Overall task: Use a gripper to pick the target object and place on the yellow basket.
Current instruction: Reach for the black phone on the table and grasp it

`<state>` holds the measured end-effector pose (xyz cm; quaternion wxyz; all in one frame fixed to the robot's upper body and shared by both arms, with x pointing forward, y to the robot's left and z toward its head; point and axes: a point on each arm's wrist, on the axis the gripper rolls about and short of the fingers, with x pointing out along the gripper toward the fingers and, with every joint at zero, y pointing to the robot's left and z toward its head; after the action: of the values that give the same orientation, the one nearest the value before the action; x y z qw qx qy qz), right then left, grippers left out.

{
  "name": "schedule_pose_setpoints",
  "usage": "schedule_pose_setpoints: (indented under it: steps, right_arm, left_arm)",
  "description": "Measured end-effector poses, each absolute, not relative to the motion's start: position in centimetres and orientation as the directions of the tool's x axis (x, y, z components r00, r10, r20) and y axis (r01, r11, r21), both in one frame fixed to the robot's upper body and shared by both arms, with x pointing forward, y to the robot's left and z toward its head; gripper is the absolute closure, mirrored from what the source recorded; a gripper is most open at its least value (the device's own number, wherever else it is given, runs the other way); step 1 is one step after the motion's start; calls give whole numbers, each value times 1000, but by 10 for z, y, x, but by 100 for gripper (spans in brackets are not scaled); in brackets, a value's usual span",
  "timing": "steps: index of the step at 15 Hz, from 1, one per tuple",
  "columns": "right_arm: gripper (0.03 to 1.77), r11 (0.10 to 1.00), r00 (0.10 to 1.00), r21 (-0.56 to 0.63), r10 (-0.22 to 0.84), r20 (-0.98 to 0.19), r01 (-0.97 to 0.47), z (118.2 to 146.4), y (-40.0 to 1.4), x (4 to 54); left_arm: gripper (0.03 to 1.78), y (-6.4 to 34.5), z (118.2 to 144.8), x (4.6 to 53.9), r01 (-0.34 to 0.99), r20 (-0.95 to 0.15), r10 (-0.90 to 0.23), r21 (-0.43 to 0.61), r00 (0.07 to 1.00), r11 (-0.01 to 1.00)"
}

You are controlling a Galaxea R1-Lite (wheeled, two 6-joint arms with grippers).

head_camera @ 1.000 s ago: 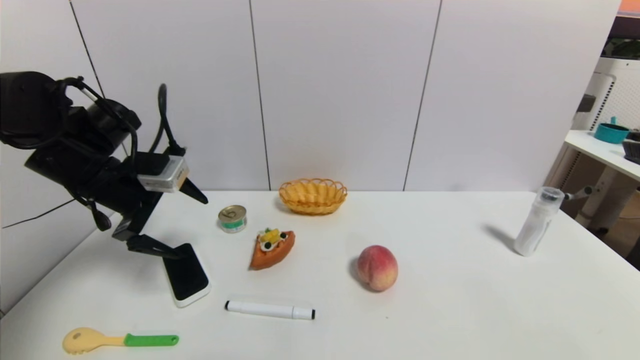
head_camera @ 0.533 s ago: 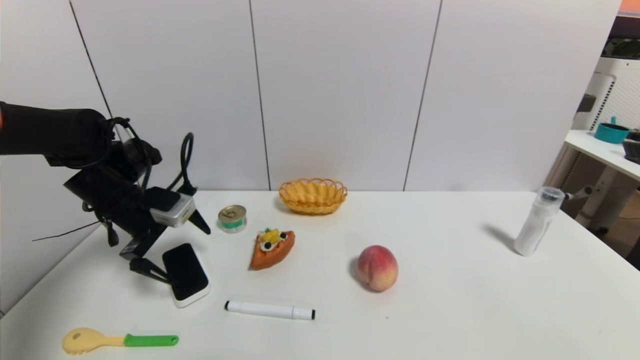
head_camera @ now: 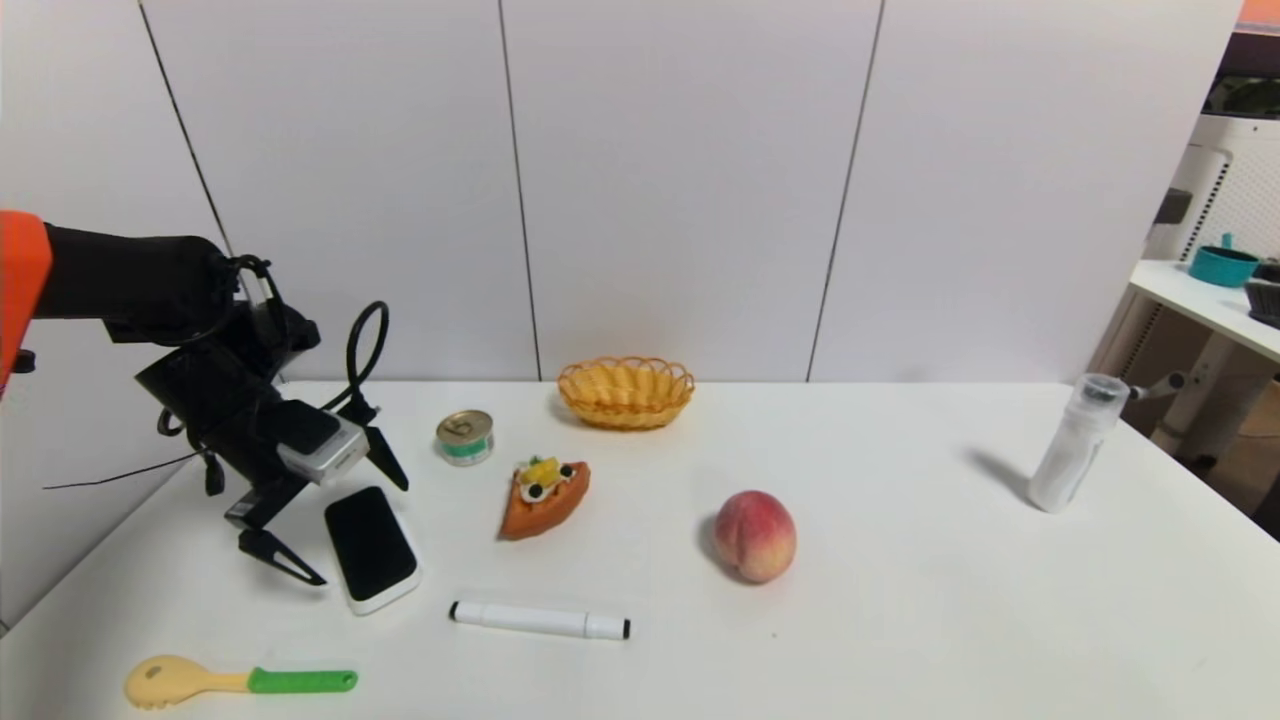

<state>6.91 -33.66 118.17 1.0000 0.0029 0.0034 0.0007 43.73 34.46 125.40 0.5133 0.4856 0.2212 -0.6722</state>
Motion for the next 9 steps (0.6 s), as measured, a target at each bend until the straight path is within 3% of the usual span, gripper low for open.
schedule_pose_setpoints:
  steps: [9]
  right_arm:
    - [10, 1000, 1000, 6, 1, -7, -1, 1182, -337, 69]
  left_arm:
    - [12, 346, 1228, 447, 905, -876, -479, 148, -67, -398]
